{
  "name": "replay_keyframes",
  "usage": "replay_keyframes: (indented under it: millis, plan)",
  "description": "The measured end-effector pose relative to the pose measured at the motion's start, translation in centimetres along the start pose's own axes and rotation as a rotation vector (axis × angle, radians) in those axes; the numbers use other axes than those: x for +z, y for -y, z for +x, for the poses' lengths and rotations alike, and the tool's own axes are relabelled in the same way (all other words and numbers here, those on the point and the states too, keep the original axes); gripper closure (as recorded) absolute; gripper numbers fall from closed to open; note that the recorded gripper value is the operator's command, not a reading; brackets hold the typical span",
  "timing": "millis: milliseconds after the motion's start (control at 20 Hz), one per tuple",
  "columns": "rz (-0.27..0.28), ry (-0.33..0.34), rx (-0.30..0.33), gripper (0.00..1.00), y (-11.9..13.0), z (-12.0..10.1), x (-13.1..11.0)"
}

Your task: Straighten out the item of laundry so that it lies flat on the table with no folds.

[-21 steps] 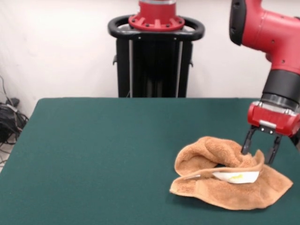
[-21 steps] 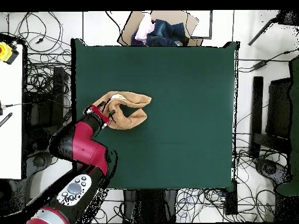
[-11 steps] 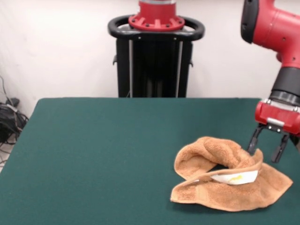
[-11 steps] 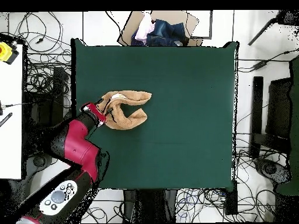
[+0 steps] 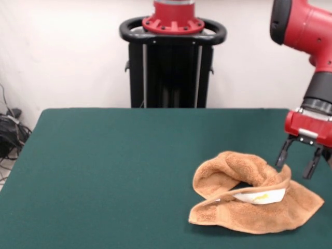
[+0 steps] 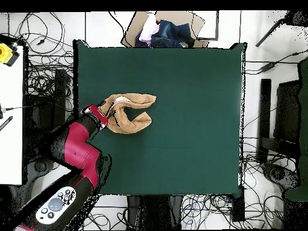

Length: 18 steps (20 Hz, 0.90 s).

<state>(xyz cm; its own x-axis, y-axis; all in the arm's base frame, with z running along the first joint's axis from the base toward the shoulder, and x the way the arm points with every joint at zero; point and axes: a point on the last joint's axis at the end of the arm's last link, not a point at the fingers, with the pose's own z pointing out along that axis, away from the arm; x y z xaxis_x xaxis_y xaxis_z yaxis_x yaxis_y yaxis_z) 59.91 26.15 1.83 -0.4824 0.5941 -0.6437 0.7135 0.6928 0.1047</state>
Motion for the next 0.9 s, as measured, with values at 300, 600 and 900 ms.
replay_keyframes:
  millis: [300,600,900]
  plan:
    - [0.008,0.002,0.003,0.0,0.4,-1.1,0.6]
    - [0.028,0.007,-0.005,0.0,1.7,-3.3,2.2]
    - [0.043,0.011,-0.008,0.0,2.5,-4.2,3.4]
